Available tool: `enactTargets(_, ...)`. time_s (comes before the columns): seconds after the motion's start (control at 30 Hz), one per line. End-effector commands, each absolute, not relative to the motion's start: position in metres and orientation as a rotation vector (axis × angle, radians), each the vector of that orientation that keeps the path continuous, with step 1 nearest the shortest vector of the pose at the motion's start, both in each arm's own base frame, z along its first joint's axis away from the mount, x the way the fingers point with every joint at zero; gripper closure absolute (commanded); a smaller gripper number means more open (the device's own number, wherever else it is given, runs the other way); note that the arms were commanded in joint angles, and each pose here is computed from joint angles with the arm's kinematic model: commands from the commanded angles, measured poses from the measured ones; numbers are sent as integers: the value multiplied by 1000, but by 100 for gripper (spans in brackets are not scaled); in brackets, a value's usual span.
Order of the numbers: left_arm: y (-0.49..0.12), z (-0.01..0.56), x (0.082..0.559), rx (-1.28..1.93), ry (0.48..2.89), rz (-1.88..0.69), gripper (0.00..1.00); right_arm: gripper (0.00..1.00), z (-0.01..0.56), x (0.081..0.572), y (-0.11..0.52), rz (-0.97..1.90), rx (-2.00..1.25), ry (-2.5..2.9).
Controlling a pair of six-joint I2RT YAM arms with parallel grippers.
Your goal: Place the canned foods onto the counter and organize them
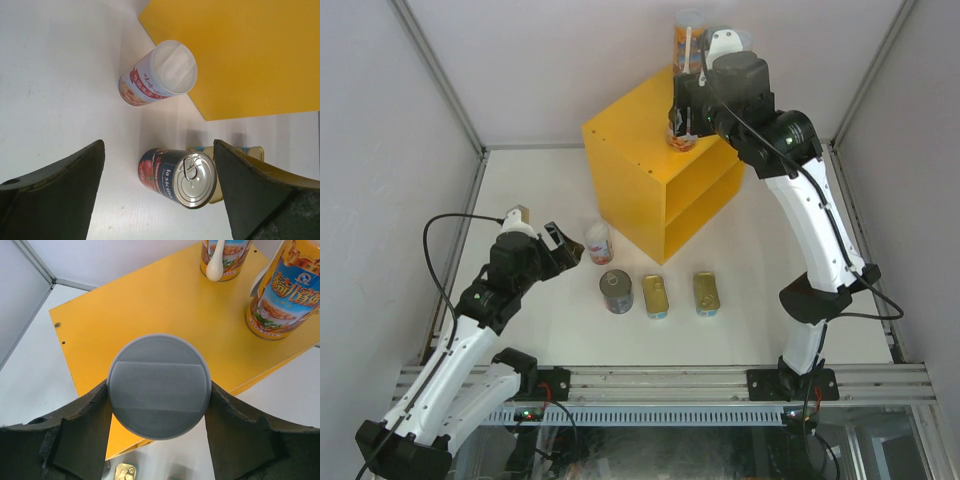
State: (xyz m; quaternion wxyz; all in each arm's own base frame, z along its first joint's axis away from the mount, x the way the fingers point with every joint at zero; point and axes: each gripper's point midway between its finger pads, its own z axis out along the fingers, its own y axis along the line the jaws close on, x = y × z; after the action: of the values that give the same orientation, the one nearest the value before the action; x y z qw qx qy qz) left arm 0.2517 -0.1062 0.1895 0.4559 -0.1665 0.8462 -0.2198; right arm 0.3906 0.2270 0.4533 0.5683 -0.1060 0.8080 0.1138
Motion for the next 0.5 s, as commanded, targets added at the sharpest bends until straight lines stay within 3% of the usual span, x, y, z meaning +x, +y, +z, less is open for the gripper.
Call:
enactTargets(0.0,-108,222,260,-387,2004,-578,8,100,506,390,228,366,-188,1734)
enactTargets(0.27,-111,221,260,-397,2004,-596,8,97,498,398,234,371,-199,1751)
enactTargets(0.47,-112,218,261,-401,2011,-600,8,82,494,402,238,370,-209,1754)
